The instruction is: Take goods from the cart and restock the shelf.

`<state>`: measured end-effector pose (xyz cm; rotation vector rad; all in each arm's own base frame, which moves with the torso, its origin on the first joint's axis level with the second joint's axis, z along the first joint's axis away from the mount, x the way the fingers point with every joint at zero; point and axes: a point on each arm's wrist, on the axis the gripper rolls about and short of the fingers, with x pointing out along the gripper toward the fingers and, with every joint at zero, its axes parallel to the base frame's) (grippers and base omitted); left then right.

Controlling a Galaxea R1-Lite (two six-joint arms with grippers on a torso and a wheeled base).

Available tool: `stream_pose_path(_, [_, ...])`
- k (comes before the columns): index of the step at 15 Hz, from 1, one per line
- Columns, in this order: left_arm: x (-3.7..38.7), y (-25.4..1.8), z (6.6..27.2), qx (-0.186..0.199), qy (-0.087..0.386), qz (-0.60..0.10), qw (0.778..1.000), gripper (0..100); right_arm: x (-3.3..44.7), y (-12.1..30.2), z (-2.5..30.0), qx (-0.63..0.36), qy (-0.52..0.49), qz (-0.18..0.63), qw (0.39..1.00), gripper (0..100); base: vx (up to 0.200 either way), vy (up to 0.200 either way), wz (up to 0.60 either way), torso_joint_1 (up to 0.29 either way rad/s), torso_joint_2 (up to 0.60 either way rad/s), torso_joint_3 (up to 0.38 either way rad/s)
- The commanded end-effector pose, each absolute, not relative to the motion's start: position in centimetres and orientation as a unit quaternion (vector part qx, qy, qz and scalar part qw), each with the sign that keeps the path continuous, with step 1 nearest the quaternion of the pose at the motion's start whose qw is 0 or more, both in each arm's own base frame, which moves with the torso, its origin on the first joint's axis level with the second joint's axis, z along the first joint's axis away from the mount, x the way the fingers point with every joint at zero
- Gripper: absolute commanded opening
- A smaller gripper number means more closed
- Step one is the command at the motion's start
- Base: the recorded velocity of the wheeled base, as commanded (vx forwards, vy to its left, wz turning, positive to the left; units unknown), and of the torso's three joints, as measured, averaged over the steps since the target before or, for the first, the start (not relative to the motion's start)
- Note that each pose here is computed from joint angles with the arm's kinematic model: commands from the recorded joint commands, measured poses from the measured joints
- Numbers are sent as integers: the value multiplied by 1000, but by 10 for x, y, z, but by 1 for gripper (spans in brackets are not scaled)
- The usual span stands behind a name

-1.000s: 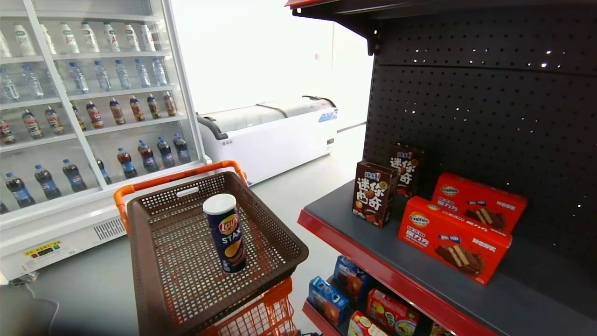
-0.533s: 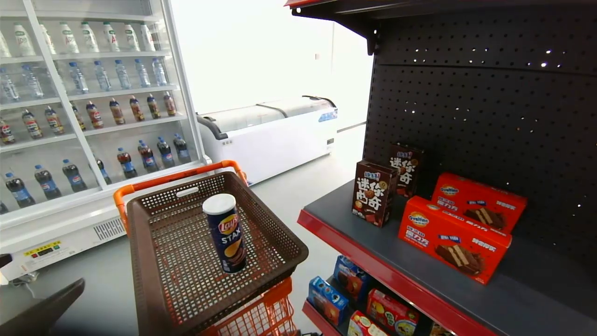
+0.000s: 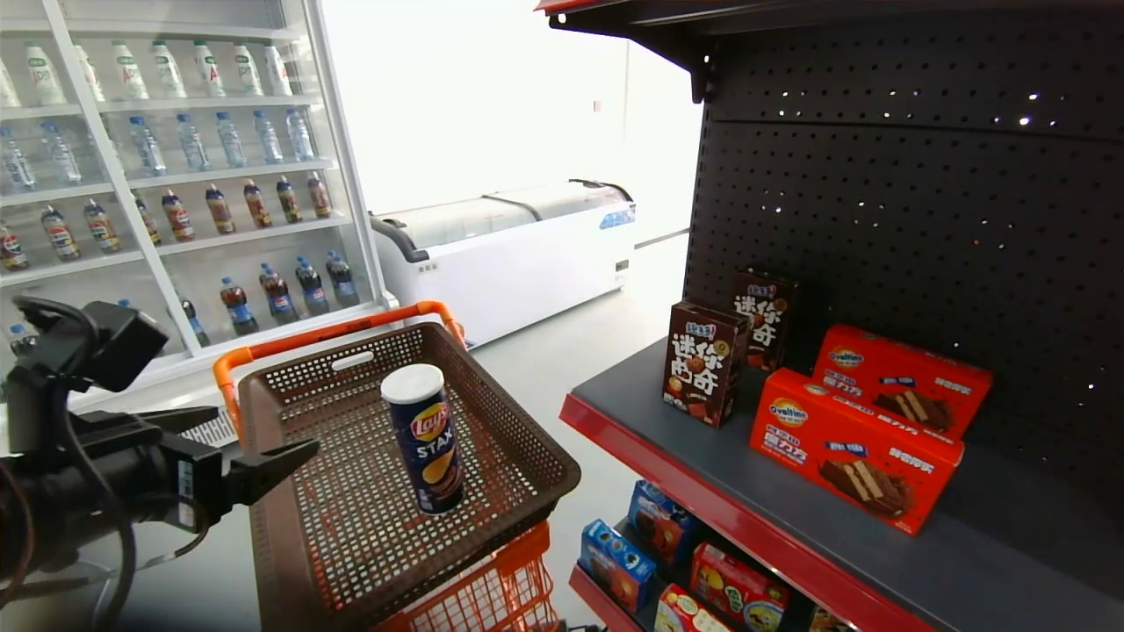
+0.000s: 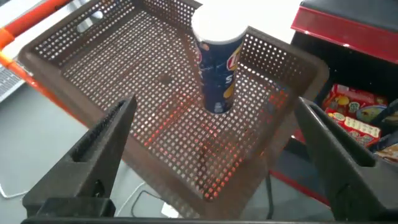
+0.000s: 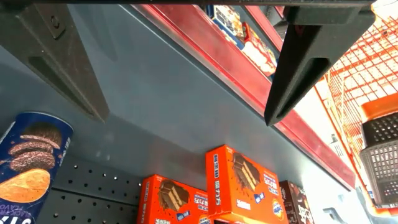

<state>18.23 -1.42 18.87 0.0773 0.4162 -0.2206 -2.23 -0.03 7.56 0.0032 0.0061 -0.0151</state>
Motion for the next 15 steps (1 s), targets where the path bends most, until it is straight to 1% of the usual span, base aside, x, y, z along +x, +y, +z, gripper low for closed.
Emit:
stream_pose_path(1, [217, -20, 163, 34, 240, -130, 961, 100, -22, 0, 76, 2, 4, -8, 1000, 100, 0, 0, 0, 0, 0, 0])
stream_pose_path(2, [231, -23, 152, 36, 239, -136, 961, 100, -22, 0, 76, 2, 4, -7, 1000, 100, 0, 0, 0, 0, 0, 0])
stream_pose_path(3, [234, -24, 150, 36, 239, -138, 960, 100, -22, 0, 76, 2, 4, -7, 1000, 100, 0, 0, 0, 0, 0, 0])
stream_pose_path(7, [263, -28, 122, 38, 249, -135, 958, 100, -22, 0, 76, 2, 4, -8, 1000, 100, 0, 0, 0, 0, 0, 0])
stream_pose_path(9, [275, -33, 111, 40, 238, -142, 960, 100, -22, 0, 76, 2, 4, -8, 1000, 100, 0, 0, 0, 0, 0, 0])
stream_pose_path(10, [276, -33, 110, 40, 236, -142, 960, 100, -22, 0, 76, 2, 4, -8, 1000, 100, 0, 0, 0, 0, 0, 0])
stream_pose_path(11, [286, -38, 95, 42, 235, -147, 960, 100, -22, 0, 76, 2, 4, -7, 1000, 100, 0, 0, 0, 0, 0, 0])
stream_pose_path(15, [302, -47, 75, 46, 213, -154, 964, 100, -22, 0, 76, 2, 4, -8, 1000, 100, 0, 0, 0, 0, 0, 0])
